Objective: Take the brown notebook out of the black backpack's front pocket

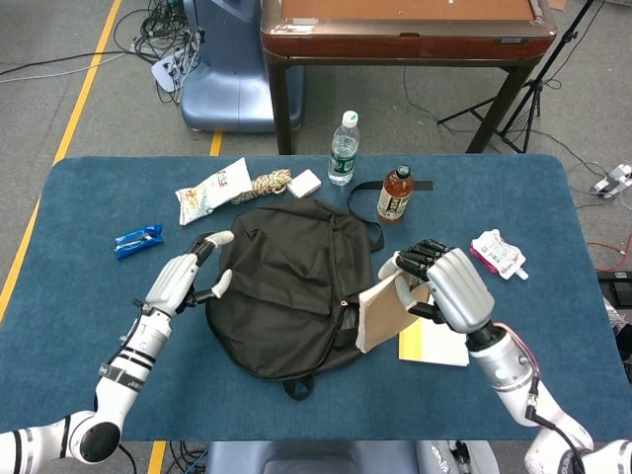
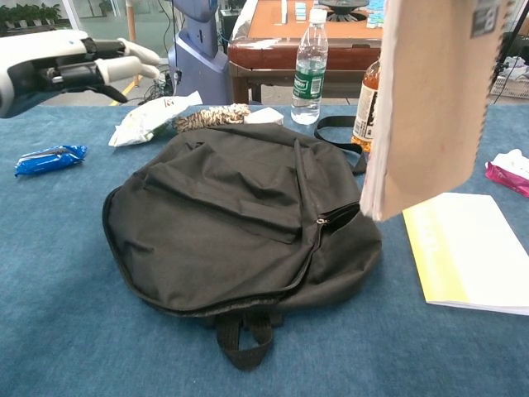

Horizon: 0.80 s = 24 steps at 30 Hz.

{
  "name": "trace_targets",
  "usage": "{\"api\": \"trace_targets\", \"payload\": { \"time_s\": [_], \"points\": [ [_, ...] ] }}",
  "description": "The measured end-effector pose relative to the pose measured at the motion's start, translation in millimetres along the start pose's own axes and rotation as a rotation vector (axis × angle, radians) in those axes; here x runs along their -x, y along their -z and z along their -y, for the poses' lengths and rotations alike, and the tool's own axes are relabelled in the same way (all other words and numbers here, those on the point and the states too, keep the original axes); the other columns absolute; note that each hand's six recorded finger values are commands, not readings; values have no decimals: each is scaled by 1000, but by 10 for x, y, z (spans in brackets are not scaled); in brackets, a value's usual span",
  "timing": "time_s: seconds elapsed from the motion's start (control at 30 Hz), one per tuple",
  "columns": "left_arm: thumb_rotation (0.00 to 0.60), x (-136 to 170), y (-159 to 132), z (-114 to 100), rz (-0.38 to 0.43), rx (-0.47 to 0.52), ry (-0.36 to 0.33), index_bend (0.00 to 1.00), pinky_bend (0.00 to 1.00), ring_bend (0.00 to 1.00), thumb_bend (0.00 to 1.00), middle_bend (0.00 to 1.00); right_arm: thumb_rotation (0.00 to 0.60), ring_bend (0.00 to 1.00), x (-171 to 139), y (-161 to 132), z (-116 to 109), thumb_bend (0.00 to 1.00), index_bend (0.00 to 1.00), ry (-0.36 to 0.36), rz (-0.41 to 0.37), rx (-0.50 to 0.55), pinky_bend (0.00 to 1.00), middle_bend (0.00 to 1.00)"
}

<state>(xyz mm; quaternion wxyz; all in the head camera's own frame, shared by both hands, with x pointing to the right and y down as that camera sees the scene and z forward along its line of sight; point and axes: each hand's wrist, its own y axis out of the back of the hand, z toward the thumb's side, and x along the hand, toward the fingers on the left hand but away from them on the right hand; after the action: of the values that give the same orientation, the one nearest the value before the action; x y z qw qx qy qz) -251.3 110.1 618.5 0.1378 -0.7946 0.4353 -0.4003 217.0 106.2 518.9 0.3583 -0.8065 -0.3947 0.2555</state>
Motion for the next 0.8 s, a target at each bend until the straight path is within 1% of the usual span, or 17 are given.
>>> {"api": "trace_targets", "payload": {
  "time_s": [0.1, 0.23, 0.3, 0.33, 0.37, 0.43, 0.5, 0.57, 0.6, 0.67, 0.7, 0.77, 0.8],
  "points": [
    [273, 0, 68, -43, -17, -1, -13, 134, 141, 13, 371, 113, 600, 517, 77, 38, 176, 637, 821, -52, 20, 27, 475, 572],
    [277, 10, 137, -77, -35, -4, -19, 134, 140, 13, 370, 113, 600, 515, 242, 93, 477, 636, 821, -127, 47, 59, 475, 570],
    [275, 20, 171, -80, -43, -11, -16, 134, 140, 13, 370, 113, 600, 485, 337, 123, 610, 635, 812, -156, 62, 72, 475, 541],
    [275, 24, 187, -82, -47, -13, -15, 134, 140, 13, 369, 113, 600, 453, 406, 147, 698, 633, 786, -175, 73, 78, 470, 512],
    [277, 28, 205, -89, -52, -15, -15, 134, 140, 13, 369, 113, 600, 410, 456, 165, 760, 628, 739, -190, 81, 82, 455, 472],
    [277, 31, 228, -103, -57, -18, -17, 134, 139, 13, 368, 113, 600, 272, 573, 216, 896, 599, 533, -220, 103, 87, 344, 344],
    [277, 35, 256, -122, -62, -24, -23, 134, 139, 13, 367, 113, 600, 168, 667, 268, 992, 544, 326, -235, 120, 79, 223, 217],
    [279, 35, 283, -147, -64, -35, -31, 135, 137, 13, 365, 113, 600, 80, 771, 318, 1084, 486, 154, -245, 131, 51, 124, 97],
    [282, 33, 298, -160, -65, -42, -35, 135, 136, 13, 365, 113, 600, 41, 815, 337, 1121, 458, 89, -246, 134, 37, 87, 51],
    [288, 26, 351, -194, -70, -62, -50, 135, 134, 12, 363, 113, 600, 4, 903, 387, 1183, 407, 17, -239, 143, -5, 45, 6],
    [288, 23, 383, -211, -75, -71, -56, 135, 134, 12, 363, 113, 600, 0, 937, 407, 1196, 377, 3, -231, 145, -26, 33, 0],
    [293, 25, 467, -255, -88, -90, -71, 135, 133, 13, 363, 113, 600, 0, 994, 448, 1186, 335, 0, -197, 149, -67, 21, 15],
    [294, 32, 505, -274, -95, -96, -76, 135, 132, 13, 362, 113, 600, 0, 1011, 459, 1162, 327, 5, -176, 150, -80, 21, 41]
  ]
}}
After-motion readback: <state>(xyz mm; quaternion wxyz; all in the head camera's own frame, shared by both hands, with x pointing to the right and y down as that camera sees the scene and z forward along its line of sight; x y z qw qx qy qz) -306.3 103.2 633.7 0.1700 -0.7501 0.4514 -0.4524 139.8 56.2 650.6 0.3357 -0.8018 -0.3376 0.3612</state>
